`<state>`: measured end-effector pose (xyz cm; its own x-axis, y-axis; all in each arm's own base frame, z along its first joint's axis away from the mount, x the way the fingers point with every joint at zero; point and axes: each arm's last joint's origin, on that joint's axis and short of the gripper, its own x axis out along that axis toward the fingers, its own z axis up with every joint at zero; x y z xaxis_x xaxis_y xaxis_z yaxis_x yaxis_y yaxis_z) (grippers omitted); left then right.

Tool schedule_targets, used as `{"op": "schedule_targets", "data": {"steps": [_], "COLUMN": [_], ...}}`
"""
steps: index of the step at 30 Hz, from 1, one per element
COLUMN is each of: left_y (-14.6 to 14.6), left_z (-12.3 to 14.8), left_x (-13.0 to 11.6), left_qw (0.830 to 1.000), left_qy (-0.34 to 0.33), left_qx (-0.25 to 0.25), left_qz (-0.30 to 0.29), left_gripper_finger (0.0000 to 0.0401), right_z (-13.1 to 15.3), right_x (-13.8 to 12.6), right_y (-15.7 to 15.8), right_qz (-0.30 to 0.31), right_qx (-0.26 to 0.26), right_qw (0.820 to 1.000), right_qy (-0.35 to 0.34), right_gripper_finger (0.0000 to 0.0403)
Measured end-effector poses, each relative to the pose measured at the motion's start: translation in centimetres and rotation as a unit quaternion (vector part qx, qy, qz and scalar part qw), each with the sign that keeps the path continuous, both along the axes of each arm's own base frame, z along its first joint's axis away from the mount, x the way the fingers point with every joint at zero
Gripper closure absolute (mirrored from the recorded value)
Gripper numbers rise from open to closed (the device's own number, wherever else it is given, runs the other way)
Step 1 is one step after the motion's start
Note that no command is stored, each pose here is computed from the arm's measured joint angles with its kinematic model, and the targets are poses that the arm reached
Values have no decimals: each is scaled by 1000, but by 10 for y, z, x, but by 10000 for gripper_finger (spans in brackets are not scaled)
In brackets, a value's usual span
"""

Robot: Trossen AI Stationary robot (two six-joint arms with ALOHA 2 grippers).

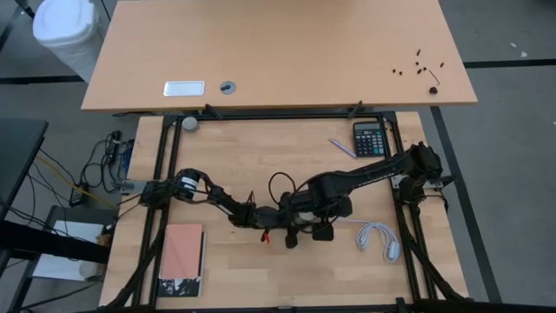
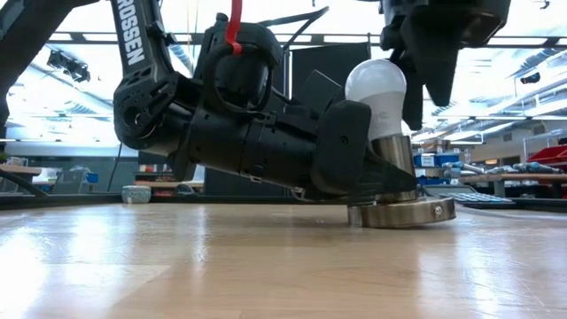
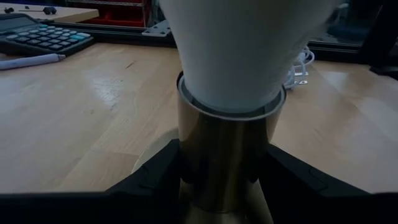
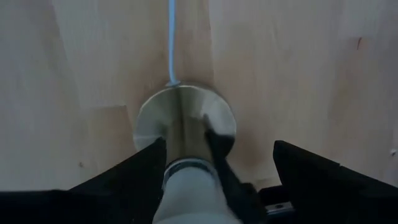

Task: Screw lightbulb
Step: Remove the lightbulb from the lamp

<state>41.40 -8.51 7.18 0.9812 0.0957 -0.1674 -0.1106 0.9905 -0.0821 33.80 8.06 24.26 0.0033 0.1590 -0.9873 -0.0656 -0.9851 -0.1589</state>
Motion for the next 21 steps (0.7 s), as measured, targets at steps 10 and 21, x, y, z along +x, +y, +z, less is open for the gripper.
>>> {"op": "schedule_targets", "data": {"steps": [10, 21], "left_y": [3, 3], "left_z": [0, -1], "left_x": [1, 1], "left_qw": [1000, 1000], "left_qy": [3, 3], "left_qx": [3, 4], "left_qz": [-1, -1], "left_gripper_finger": [212, 212], "right_z": [0, 0], "right_x": [5, -1], "right_y": [-12, -17], "right_qz": [-33, 116], "right_qx": [2, -2], "right_qw": [999, 993], "right_qy": [-8, 3], "right_gripper_finger": [98, 98]}}
